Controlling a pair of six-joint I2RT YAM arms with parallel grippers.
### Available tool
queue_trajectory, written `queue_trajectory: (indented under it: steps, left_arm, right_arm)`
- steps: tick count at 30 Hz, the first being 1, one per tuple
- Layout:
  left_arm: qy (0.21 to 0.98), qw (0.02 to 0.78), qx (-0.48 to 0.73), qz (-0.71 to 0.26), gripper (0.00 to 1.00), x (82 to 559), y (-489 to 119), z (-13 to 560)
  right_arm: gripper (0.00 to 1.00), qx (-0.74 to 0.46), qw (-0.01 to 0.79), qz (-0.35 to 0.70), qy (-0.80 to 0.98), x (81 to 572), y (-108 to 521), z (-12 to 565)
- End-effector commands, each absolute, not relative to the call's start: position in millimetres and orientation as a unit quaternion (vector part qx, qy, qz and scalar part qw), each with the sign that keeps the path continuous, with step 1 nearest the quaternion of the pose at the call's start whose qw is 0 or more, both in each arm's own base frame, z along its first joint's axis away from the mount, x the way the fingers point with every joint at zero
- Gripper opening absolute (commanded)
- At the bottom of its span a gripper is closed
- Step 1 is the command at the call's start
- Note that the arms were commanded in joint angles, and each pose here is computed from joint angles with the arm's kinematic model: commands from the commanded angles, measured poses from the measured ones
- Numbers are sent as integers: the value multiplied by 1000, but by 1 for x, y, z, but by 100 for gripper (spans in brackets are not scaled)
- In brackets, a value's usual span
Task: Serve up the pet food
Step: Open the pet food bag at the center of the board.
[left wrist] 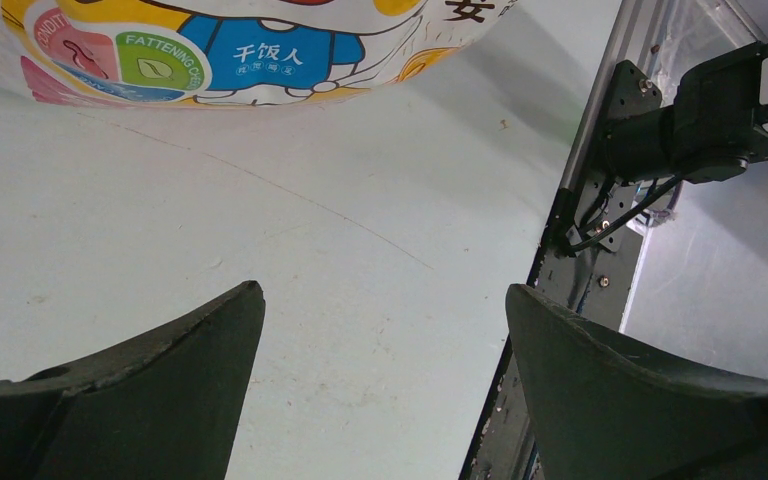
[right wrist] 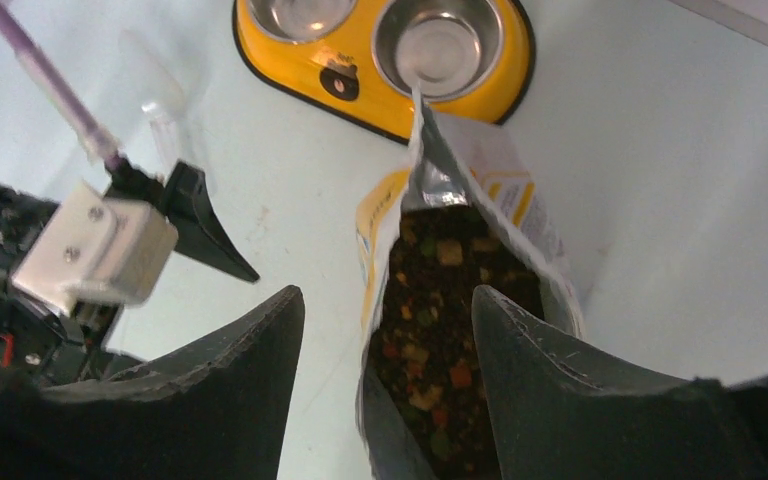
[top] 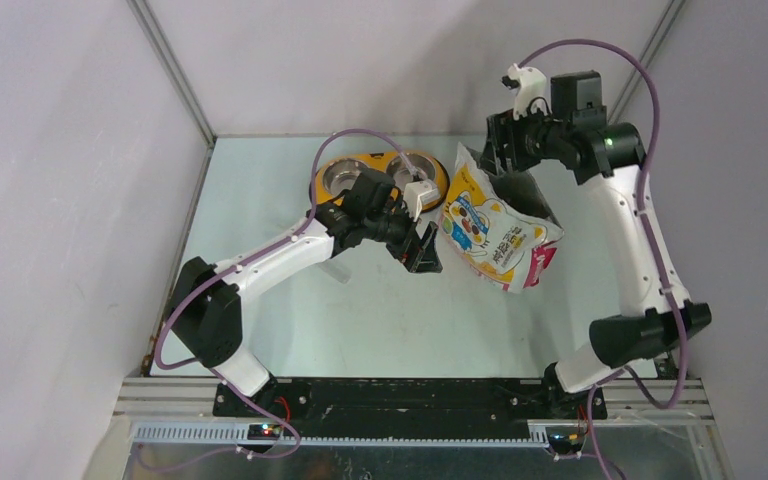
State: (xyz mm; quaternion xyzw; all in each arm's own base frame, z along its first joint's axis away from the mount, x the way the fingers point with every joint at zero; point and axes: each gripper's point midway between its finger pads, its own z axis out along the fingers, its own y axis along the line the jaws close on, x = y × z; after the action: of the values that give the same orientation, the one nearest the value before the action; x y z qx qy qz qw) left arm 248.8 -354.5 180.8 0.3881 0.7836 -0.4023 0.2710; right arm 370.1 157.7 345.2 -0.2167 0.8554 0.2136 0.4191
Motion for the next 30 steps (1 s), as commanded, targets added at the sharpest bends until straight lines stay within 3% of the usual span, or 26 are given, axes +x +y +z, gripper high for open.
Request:
queue_trajectory:
  steps: [1,14,20,30]
  left_arm:
    - [761,291,396,-423,98,250,-365,207]
    - [761,290,395,-425,98,249,-366,207]
    - [760,290,396,-425,98,248,-366,207]
    - [759,290,398,-425,98,247,-367,207]
  right_arm:
    - [66,-242,481,157,828,344,135,376]
    - [68,-324,463,48,823,278,85,341]
    - [68,-384,441,59,809,252,86,319]
    - [64,-413,396,69,817,253,89,292]
